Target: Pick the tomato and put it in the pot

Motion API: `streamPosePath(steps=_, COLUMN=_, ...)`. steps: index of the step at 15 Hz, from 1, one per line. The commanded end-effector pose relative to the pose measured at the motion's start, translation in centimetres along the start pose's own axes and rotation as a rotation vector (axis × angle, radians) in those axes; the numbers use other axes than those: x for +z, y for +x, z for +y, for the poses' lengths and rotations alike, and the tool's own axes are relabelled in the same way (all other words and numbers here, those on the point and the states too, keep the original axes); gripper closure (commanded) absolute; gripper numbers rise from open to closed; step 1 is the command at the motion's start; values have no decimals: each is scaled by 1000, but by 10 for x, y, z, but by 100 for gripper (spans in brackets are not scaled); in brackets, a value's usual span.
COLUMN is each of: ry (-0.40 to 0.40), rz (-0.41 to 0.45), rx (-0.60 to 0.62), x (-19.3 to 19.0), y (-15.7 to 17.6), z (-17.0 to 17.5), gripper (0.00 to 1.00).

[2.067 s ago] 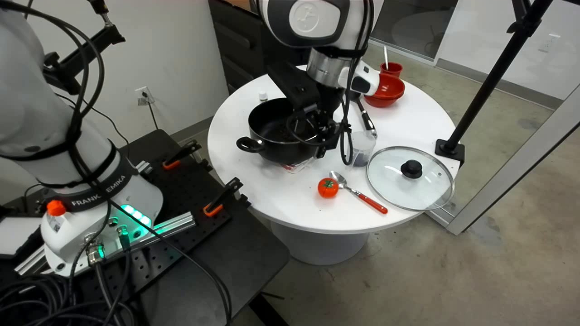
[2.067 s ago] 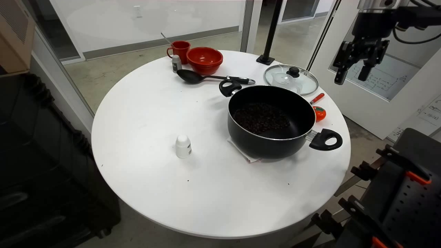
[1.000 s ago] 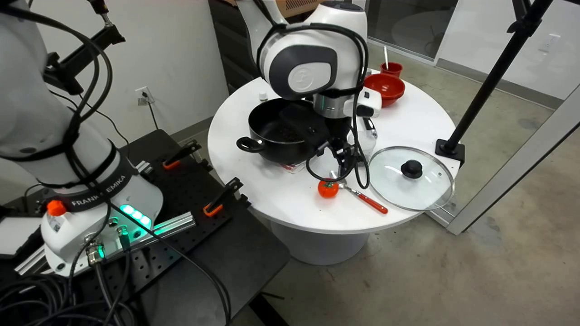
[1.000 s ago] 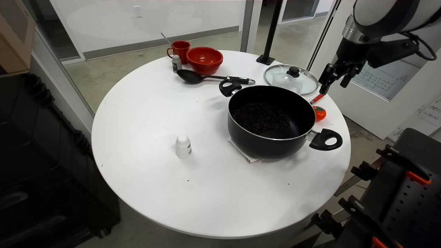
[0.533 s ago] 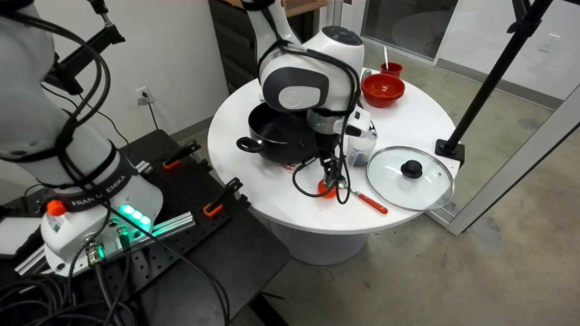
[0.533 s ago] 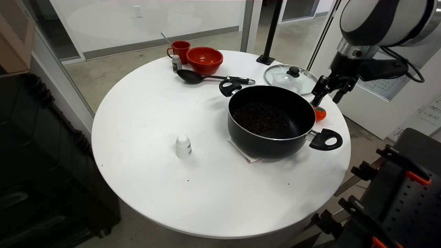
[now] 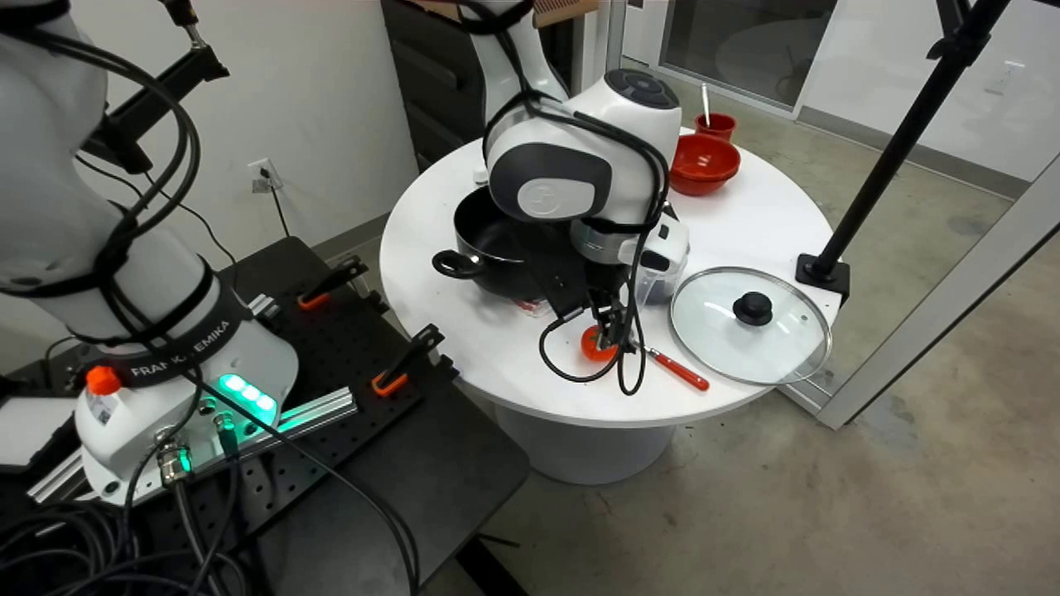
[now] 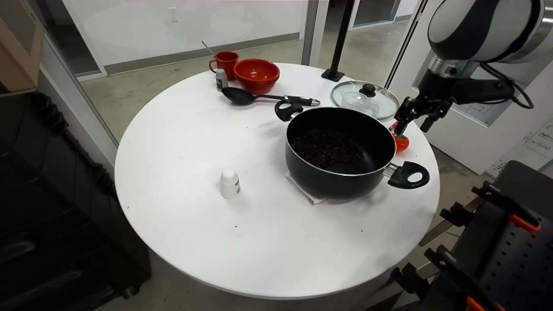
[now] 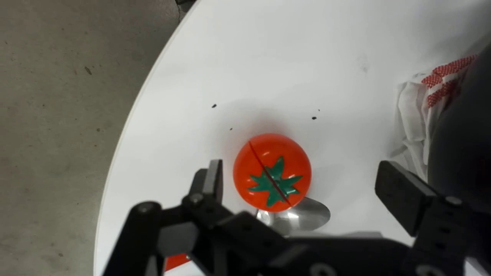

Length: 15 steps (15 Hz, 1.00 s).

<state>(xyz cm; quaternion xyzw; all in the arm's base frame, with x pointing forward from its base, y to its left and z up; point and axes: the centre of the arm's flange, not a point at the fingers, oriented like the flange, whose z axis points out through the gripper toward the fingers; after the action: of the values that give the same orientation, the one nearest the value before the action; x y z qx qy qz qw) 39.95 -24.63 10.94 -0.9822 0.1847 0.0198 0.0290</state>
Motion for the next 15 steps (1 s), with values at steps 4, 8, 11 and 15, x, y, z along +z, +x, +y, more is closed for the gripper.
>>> streamPosePath(steps=4, ry=-1, rz=35, rx=-2, x=15, y=14, z=-4, gripper=0)
streamPosePath(steps=8, ry=-31, rz=70, rx=-12, x=13, y=24, z=-3, gripper=0)
streamPosePath(steps=11, ry=-50, rz=64, rx=-27, x=17, y=28, z=-4, gripper=0)
streamPosePath(steps=15, ry=-77, rz=46, rx=-53, x=31, y=25, z=-9, gripper=0)
